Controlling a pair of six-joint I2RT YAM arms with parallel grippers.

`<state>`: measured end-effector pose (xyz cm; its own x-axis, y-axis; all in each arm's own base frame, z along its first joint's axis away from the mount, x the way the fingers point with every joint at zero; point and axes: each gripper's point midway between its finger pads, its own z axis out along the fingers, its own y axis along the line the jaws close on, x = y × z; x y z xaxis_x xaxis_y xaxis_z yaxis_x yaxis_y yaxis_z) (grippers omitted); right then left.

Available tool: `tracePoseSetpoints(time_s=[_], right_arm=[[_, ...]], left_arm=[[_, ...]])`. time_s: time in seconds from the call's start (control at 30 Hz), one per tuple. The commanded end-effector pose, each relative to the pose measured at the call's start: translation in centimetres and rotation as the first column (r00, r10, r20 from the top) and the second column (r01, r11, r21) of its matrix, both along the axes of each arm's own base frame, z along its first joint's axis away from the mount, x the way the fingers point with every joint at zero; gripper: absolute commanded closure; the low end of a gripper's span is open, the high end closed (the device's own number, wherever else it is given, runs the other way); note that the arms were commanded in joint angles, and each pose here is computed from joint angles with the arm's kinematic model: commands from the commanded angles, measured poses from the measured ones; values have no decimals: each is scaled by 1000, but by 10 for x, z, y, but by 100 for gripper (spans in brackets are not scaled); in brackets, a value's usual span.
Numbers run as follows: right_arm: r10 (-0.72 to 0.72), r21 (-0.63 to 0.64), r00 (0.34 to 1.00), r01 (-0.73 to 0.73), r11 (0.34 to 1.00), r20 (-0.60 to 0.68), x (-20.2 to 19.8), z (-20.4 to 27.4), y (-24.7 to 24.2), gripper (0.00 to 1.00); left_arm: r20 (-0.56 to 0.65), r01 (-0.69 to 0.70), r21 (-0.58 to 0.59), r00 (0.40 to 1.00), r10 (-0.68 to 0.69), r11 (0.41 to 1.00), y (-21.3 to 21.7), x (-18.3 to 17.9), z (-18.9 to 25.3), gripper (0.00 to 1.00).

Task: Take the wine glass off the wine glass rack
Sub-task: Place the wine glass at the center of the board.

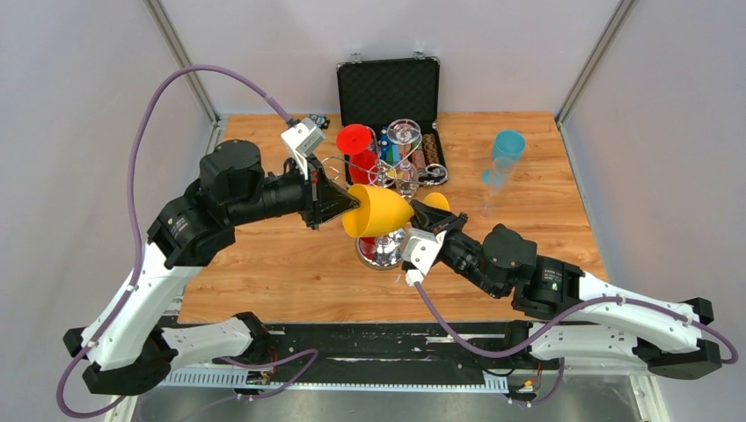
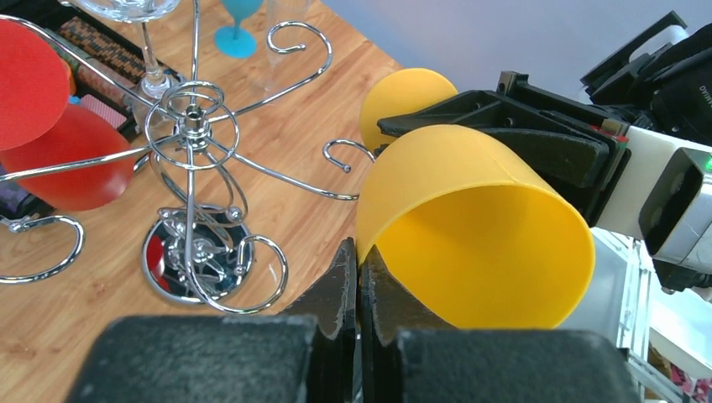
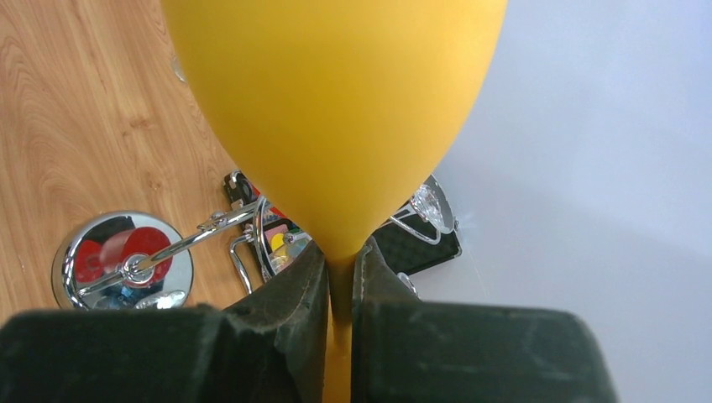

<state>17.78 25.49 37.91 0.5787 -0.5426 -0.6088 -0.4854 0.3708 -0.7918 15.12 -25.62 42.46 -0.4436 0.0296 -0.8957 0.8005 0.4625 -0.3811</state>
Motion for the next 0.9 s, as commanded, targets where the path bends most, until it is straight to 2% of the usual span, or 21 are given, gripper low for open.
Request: tracePoseSetpoints(time_s=[0.0, 0.17, 0.3, 0.47, 0.6, 0.73, 0.87], right_arm=[[-10, 118, 1000, 6, 993, 29, -2, 38, -7, 86], [3, 143, 999, -7, 990, 32, -5, 43, -11, 60], [6, 174, 999, -12, 985, 38, -7, 51, -15, 53], [21, 255, 999, -29, 967, 31, -12, 68, -25, 49], [61, 311, 998, -65, 948, 22, -20, 76, -30, 48], [70, 330, 997, -70, 941, 11, -22, 75, -31, 47], [103, 364, 995, -91, 927, -13, -26, 74, -30, 47]], left_arm=[[65, -4, -69, 998, 9, 998, 5, -5, 27, 100], [117, -69, -140, 989, 85, 988, 21, -4, 49, 100], [131, -127, -179, 980, 151, 976, 32, -2, 56, 100], [161, -203, -225, 957, 241, 953, 53, -1, 69, 100], [185, -305, -259, 916, 357, 917, 79, 3, 81, 100], [196, -424, -279, 853, 484, 861, 107, 11, 85, 100], [196, -575, -240, 760, 619, 782, 137, 26, 75, 100]])
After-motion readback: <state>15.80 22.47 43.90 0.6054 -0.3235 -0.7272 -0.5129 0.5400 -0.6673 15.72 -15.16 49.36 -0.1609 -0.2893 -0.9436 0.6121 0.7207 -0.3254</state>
